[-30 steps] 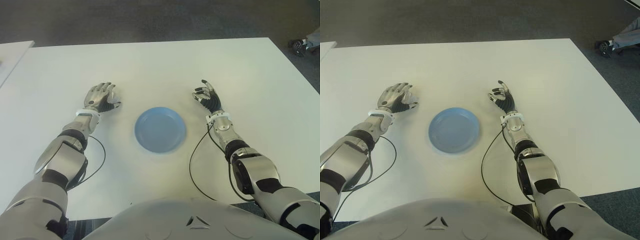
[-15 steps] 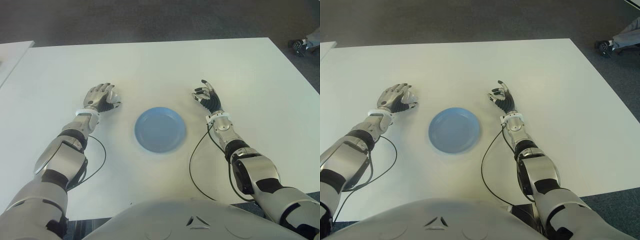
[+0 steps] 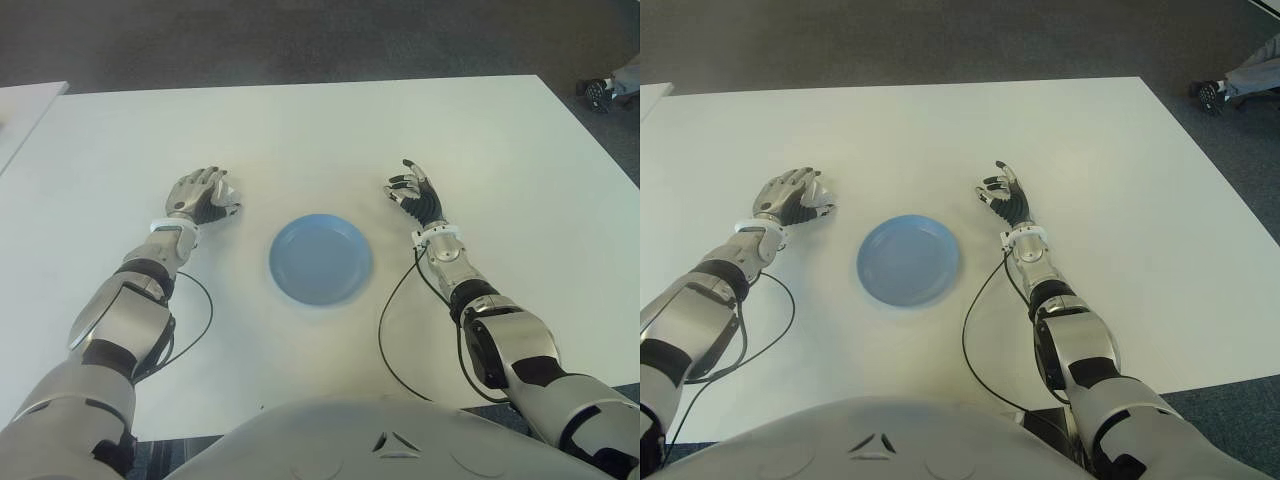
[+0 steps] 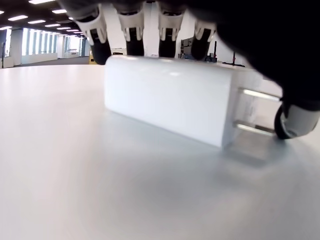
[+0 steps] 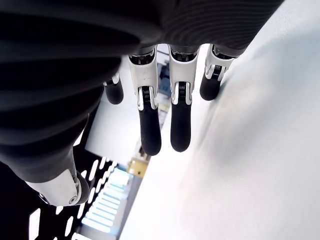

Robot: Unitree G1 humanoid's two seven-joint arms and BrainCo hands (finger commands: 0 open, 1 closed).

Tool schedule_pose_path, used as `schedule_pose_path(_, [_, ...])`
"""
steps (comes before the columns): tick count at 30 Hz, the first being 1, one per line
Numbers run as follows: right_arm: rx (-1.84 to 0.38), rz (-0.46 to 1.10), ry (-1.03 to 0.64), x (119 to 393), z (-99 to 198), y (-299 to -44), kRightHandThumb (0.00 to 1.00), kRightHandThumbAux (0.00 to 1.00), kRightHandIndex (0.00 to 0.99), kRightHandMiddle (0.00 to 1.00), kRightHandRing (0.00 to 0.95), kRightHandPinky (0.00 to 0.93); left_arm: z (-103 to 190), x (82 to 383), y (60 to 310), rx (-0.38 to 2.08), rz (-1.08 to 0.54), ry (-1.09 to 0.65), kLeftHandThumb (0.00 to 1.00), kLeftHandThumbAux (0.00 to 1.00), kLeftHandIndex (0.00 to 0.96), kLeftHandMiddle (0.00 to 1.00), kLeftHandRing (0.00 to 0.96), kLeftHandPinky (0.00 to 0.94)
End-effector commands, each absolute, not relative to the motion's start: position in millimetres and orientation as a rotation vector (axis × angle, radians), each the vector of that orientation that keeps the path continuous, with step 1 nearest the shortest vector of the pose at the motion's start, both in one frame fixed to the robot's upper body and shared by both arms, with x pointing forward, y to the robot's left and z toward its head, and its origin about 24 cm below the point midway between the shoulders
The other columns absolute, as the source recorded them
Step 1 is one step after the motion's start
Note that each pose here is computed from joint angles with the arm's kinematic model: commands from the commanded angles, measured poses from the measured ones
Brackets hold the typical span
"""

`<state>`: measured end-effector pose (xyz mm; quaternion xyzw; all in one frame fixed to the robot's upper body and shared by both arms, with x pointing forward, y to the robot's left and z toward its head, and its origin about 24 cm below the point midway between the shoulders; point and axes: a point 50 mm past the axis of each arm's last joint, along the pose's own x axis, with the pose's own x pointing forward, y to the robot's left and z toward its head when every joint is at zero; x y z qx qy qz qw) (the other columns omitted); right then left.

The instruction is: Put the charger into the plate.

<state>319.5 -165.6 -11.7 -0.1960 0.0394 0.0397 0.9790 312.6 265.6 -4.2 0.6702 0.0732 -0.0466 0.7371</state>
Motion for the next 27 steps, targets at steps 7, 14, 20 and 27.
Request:
schedule_pose_path(7, [-0.402, 0.193, 0.299, 284.8, -57.9, -153.2, 0.000, 0.632, 0.059, 0.346, 0.311, 0.206, -23.1, 296.9, 270.6, 1.443, -0.138, 0.278, 0.099, 0.470, 0.000, 0.000, 0.011, 0.083])
schedule_pose_path(14, [-0.401, 0.194, 0.301, 284.7, -58.1, -153.6, 0.000, 0.638, 0.053, 0.341, 0.304, 0.196, -23.9, 296.7, 269.6, 1.428, -0.135, 0.281, 0.105, 0.474, 0.000, 0.000, 0.022, 0.081])
schedule_pose_path(20, [-0.397, 0.193, 0.305, 284.3, -58.5, -154.0, 0.000, 0.633, 0.050, 0.336, 0.299, 0.192, -24.0, 296.7, 269.3, 1.420, -0.134, 0.282, 0.098, 0.475, 0.000, 0.000, 0.020, 0.070])
schedule_pose_path(27, [-0.390, 0.193, 0.310, 284.3, -58.8, -154.4, 0.000, 0.614, 0.049, 0.327, 0.295, 0.196, -24.3, 296.5, 268.6, 1.412, -0.136, 0.280, 0.082, 0.468, 0.000, 0.000, 0.007, 0.049])
